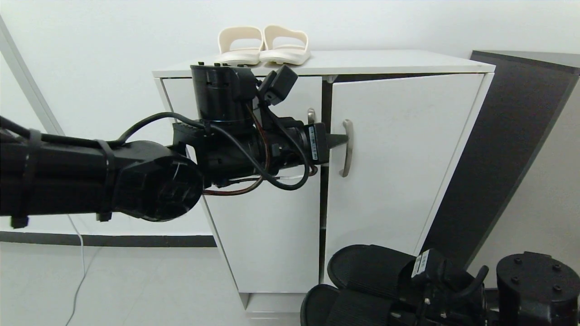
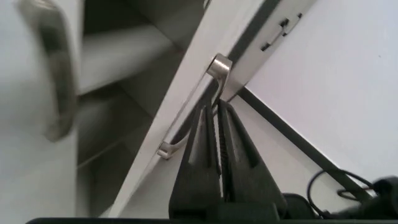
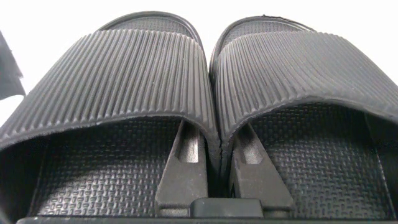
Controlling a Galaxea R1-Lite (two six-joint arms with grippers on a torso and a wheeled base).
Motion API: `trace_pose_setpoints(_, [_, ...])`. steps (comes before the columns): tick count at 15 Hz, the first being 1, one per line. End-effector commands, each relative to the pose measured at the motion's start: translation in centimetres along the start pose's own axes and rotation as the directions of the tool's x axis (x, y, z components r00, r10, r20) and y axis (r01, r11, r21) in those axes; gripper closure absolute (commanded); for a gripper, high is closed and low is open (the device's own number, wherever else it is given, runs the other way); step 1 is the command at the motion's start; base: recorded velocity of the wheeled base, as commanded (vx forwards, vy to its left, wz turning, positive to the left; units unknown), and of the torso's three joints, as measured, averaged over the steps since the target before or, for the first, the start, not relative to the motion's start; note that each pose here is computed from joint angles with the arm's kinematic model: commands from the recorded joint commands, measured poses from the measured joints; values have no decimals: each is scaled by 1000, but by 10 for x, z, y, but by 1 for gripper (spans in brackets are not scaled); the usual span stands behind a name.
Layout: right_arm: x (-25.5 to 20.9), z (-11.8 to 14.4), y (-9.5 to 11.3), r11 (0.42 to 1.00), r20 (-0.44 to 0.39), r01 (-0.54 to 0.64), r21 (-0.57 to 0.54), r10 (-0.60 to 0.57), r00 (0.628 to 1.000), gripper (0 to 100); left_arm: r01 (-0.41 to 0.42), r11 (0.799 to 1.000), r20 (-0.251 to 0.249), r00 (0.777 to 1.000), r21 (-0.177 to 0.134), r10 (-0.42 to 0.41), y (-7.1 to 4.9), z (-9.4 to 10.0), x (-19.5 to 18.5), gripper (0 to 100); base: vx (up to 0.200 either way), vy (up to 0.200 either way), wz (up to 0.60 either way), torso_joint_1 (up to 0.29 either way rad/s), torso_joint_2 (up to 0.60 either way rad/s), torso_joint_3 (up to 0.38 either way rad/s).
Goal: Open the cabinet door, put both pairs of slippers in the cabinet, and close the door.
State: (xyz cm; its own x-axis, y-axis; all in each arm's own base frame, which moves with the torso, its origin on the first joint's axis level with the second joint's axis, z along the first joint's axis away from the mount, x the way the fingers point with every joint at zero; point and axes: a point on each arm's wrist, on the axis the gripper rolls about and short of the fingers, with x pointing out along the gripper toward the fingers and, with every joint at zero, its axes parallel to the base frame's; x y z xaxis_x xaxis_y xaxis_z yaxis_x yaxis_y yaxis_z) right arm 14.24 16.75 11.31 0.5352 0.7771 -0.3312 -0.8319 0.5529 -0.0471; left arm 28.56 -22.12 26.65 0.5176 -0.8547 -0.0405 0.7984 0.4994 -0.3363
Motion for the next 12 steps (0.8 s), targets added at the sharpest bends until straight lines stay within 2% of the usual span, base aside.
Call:
trace_pose_setpoints(1, [-3, 1, 2, 1000, 7, -7, -5, 7, 1000, 100, 19, 1000, 13, 1000, 10, -20, -12, 3, -12, 100, 0, 0, 0, 0, 0, 0])
trace_pose_setpoints(8, [-5, -2, 4, 999, -2, -14, -29, 14, 1000, 100, 43, 999, -7, 999, 4, -43, -30, -5, -44, 100, 0, 0, 0, 0, 0, 0])
trace_pose_setpoints(9, [-5, -2, 4, 999, -2, -15, -40, 15, 1000, 100, 37, 999, -6, 999, 4, -37, -28, -5, -45, 100, 0, 0, 0, 0, 0, 0])
trace_pose_setpoints(11, [-6, -5, 6, 998, -12, -27, -50, 26, 1000, 100, 8, 1000, -11, 1000, -7, -8, -13, -5, -44, 100, 0, 0, 0, 0, 0, 0])
trace_pose_setpoints(12, [-8, -7, 9, 998, -19, -38, -55, 37, 999, 100, 19, 1000, -26, 999, -15, -19, -5, -6, -40, 100, 0, 0, 0, 0, 0, 0])
